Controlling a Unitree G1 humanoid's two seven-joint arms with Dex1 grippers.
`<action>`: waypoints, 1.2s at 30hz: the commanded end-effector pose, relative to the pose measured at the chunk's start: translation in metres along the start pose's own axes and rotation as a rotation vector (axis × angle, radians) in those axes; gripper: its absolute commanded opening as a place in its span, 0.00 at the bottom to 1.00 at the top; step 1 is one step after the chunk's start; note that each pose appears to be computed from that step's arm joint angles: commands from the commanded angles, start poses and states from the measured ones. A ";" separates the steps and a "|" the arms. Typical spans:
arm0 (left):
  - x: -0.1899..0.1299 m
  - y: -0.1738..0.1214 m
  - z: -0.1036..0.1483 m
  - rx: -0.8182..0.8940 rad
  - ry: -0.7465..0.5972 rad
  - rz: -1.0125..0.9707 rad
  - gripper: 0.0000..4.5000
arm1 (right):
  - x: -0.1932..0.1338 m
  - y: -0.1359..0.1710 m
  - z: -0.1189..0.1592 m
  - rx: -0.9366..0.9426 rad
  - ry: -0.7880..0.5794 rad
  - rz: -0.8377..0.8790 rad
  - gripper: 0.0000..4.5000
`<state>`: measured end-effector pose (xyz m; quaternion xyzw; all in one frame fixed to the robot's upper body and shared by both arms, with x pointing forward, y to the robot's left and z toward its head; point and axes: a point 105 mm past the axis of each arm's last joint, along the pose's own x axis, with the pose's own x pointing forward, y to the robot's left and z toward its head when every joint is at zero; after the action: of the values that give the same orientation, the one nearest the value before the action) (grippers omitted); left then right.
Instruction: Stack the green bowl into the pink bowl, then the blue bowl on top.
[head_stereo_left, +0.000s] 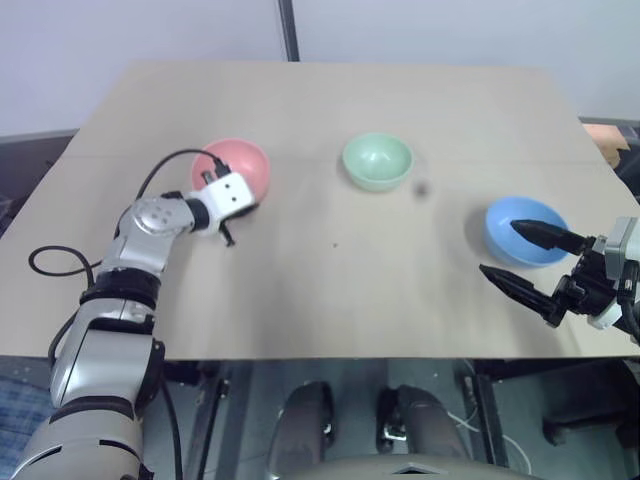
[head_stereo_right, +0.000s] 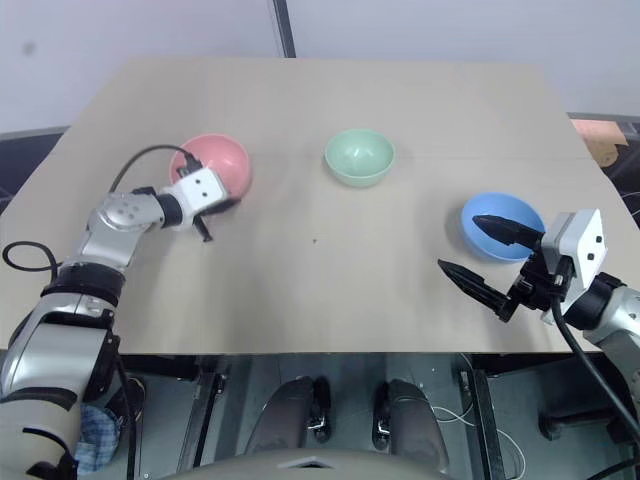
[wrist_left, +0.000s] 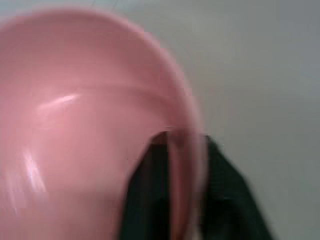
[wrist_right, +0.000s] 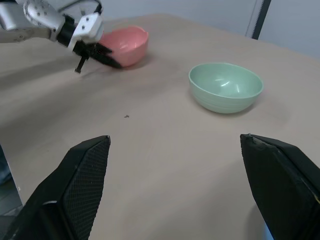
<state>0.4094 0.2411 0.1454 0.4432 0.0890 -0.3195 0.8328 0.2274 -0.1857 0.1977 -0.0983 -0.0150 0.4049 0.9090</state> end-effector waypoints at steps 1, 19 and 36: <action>0.004 -0.009 0.012 0.040 -0.045 -0.079 0.01 | -0.002 -0.001 0.008 -0.042 -0.023 -0.002 1.00; -0.025 -0.094 0.112 0.548 -0.423 -0.678 0.01 | -0.002 -0.003 0.009 -0.053 -0.020 -0.008 1.00; -0.029 -0.096 0.129 0.556 -0.540 -0.639 0.92 | 0.000 -0.001 0.005 -0.040 -0.016 -0.008 1.00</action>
<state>0.3095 0.1136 0.1538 0.5016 -0.0634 -0.6864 0.5227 0.2305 -0.1903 0.1961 -0.1034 -0.0132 0.3943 0.9130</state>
